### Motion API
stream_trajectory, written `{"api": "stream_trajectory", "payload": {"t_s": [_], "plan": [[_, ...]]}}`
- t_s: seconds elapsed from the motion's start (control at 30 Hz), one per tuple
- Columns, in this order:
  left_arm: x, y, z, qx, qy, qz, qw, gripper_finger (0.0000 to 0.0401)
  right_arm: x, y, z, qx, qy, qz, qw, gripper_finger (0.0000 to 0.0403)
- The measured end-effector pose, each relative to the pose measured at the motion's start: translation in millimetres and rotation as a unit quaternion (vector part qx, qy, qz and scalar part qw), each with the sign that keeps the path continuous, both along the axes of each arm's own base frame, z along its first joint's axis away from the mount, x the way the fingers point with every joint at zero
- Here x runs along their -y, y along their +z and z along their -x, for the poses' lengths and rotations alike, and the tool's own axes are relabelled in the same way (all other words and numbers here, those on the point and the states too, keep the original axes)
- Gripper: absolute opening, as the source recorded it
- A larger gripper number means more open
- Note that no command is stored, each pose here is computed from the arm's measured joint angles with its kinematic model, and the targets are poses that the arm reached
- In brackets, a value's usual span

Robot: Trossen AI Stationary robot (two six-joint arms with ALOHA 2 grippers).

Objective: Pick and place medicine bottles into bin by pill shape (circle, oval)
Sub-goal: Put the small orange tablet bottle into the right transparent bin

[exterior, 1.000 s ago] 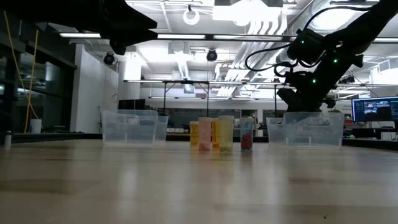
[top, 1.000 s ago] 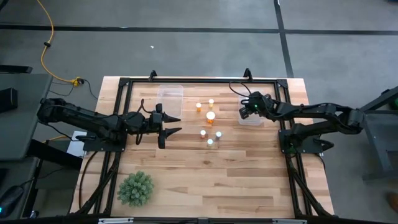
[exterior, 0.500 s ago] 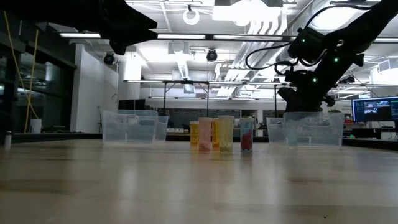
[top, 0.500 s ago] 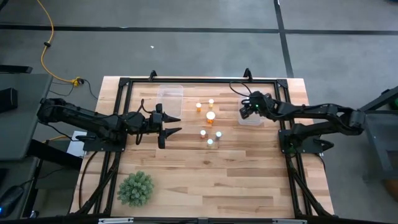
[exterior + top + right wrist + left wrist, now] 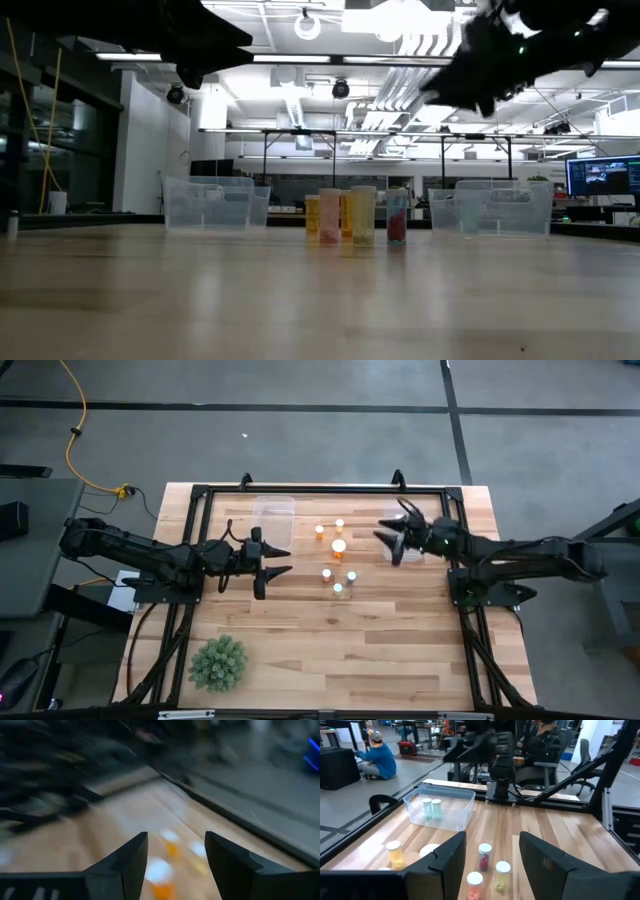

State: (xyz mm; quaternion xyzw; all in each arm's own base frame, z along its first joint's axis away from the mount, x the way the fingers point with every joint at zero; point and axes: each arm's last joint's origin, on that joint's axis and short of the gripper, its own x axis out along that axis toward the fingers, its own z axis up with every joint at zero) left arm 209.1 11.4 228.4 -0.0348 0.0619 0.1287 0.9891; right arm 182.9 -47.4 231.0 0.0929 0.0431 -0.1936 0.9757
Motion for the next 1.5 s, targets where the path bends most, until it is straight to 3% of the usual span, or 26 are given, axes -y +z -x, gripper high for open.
{"api": "stream_trajectory", "payload": {"t_s": [0.13,0.3,0.67,0.9,1.2,1.5], "plan": [[0.2,0.0,-0.1,0.0,-0.004,0.0,1.0,0.0172,-22.8,-2.0,-4.6,0.07,0.063,0.039,0.995,0.019],[0.1,0.3,0.0,-0.002,-0.003,-0.014,1.0,0.0172,-39.8,-7.6,-6.9,0.072,0.105,0.066,0.99,0.019],[-0.1,3.9,4.1,-0.001,0.0,-0.024,1.0,0.0172,-42.7,-5.2,-8.0,0.077,0.121,0.07,0.987,0.019],[2.8,20.1,28.7,0.022,-0.011,-0.023,0.999,0.0172,-42.8,-5.4,-8.1,0.075,0.121,0.07,0.987,0.019],[4.1,2.4,63.0,0.096,0.029,-0.035,0.994,0.0172,-42.8,-5.4,-8.1,0.076,0.123,0.066,0.987,0.019],[5.0,3.6,69.3,0.113,0.012,-0.035,0.993,0.0172,-42.8,-5.5,-8.1,0.076,0.123,0.061,0.988,0.019]]}}
